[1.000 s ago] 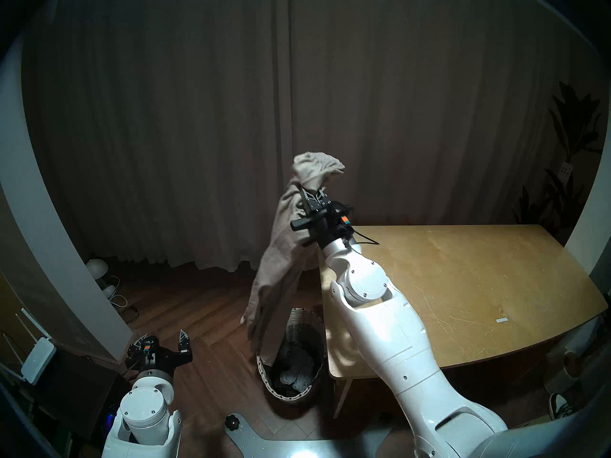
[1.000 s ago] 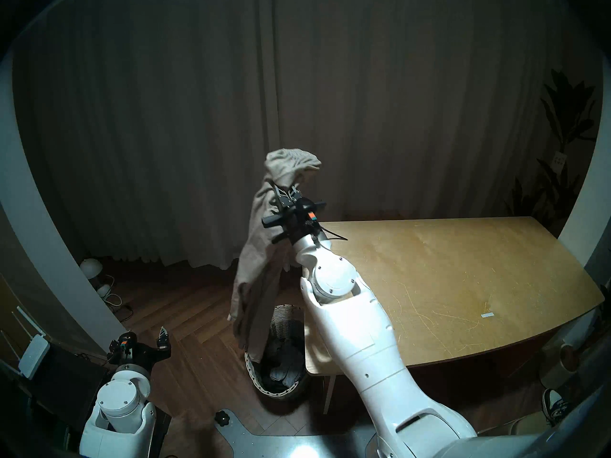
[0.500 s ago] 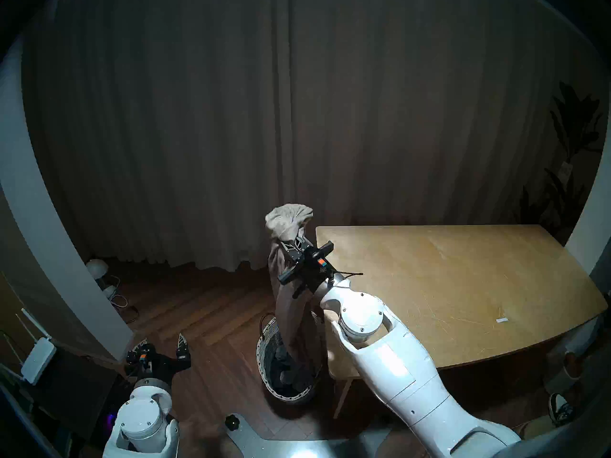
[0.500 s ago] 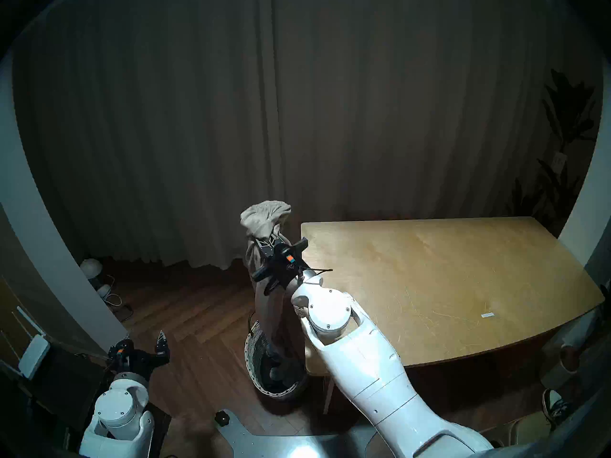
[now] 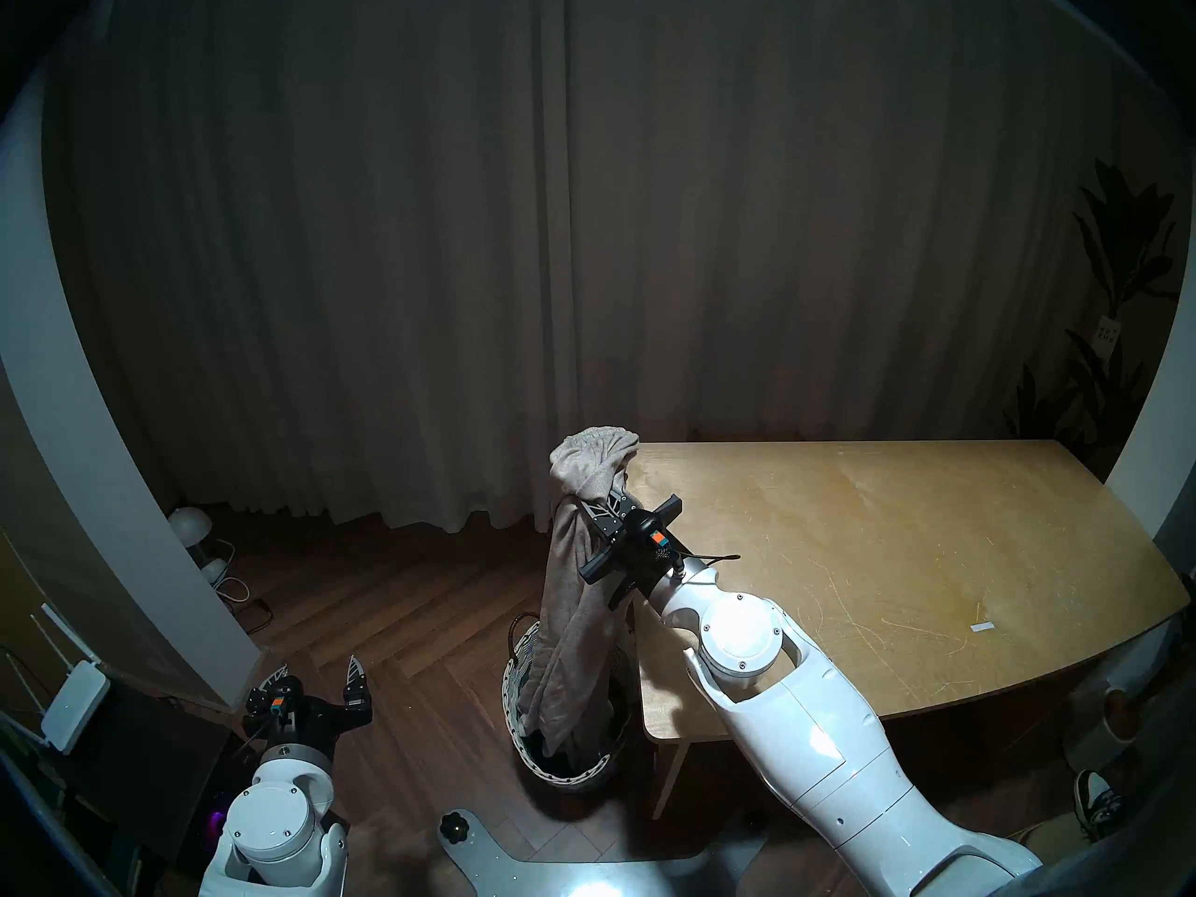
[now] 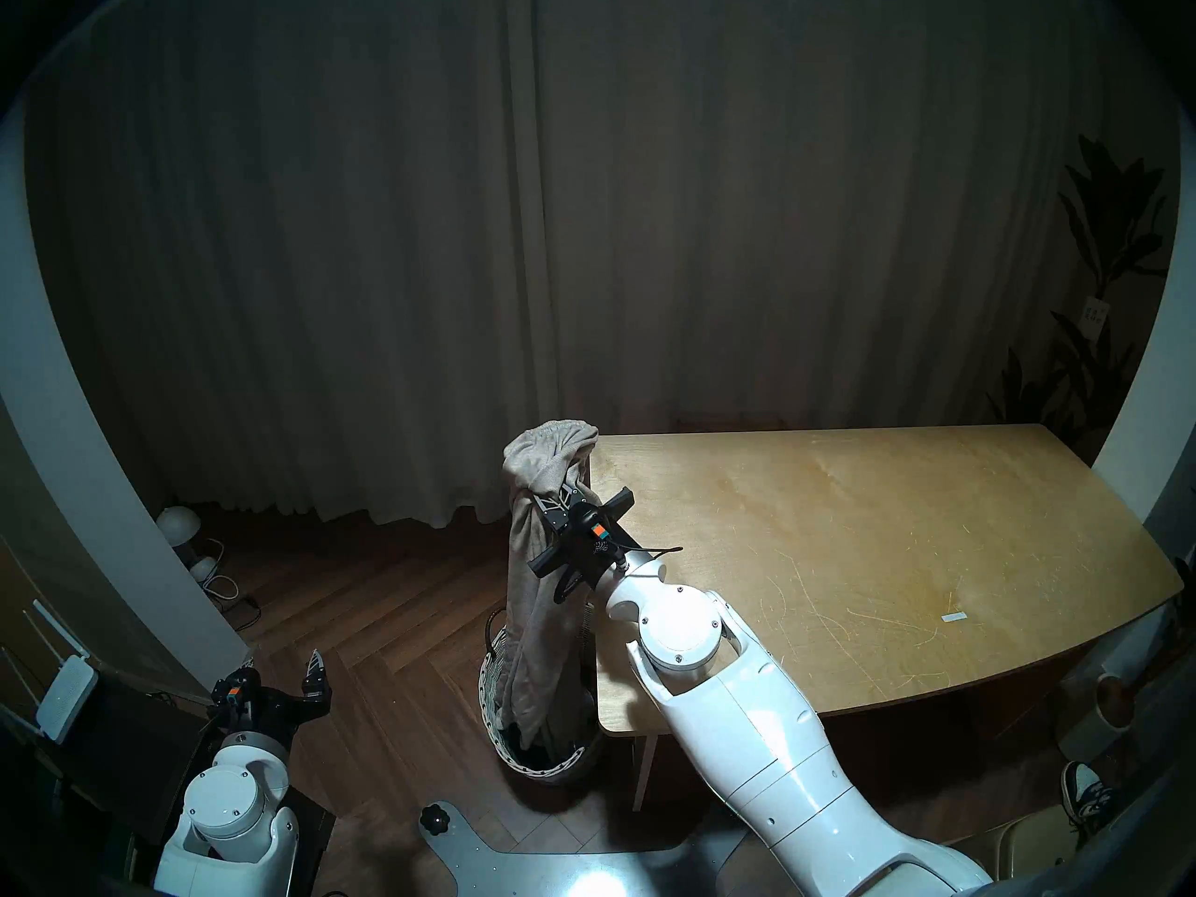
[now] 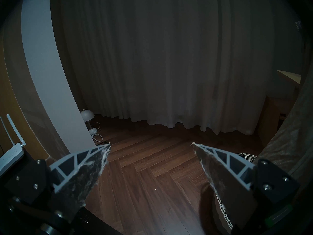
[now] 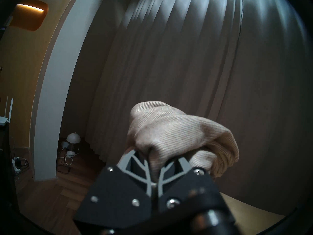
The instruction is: Toss clothes into the laundry hamper
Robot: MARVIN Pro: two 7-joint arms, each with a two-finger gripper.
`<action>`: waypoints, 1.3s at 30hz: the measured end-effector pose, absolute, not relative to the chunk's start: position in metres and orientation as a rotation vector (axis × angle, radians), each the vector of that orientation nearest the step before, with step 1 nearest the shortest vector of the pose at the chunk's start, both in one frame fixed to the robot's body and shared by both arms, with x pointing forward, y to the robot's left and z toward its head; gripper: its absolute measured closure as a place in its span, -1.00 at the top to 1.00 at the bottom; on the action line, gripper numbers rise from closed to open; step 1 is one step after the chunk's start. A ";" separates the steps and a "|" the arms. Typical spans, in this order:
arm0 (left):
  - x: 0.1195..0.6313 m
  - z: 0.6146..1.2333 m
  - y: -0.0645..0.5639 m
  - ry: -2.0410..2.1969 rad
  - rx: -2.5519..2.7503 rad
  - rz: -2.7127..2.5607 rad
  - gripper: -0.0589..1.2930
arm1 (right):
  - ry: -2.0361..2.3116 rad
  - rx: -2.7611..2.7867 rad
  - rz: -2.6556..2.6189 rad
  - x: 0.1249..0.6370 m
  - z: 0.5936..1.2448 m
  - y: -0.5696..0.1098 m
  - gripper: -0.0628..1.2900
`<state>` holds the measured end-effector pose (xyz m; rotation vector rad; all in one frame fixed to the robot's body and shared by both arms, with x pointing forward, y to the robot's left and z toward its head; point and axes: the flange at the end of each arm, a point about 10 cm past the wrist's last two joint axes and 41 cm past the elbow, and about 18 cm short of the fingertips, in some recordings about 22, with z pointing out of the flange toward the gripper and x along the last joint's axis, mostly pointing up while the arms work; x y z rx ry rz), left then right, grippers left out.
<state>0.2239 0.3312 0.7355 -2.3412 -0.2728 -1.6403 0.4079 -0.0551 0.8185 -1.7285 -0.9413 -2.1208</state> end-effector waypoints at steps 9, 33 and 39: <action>0.223 0.732 0.332 -0.277 -2.347 -1.640 0.94 | -1.044 -1.757 -2.082 0.416 0.800 -0.027 -0.88; 0.229 0.731 0.345 -0.276 -2.345 -1.651 0.94 | -1.208 -1.822 -2.081 0.442 0.758 -0.019 -0.88; 0.231 0.733 0.350 -0.269 -2.338 -1.658 0.94 | -1.204 -1.804 -2.108 0.441 0.763 -0.028 -0.88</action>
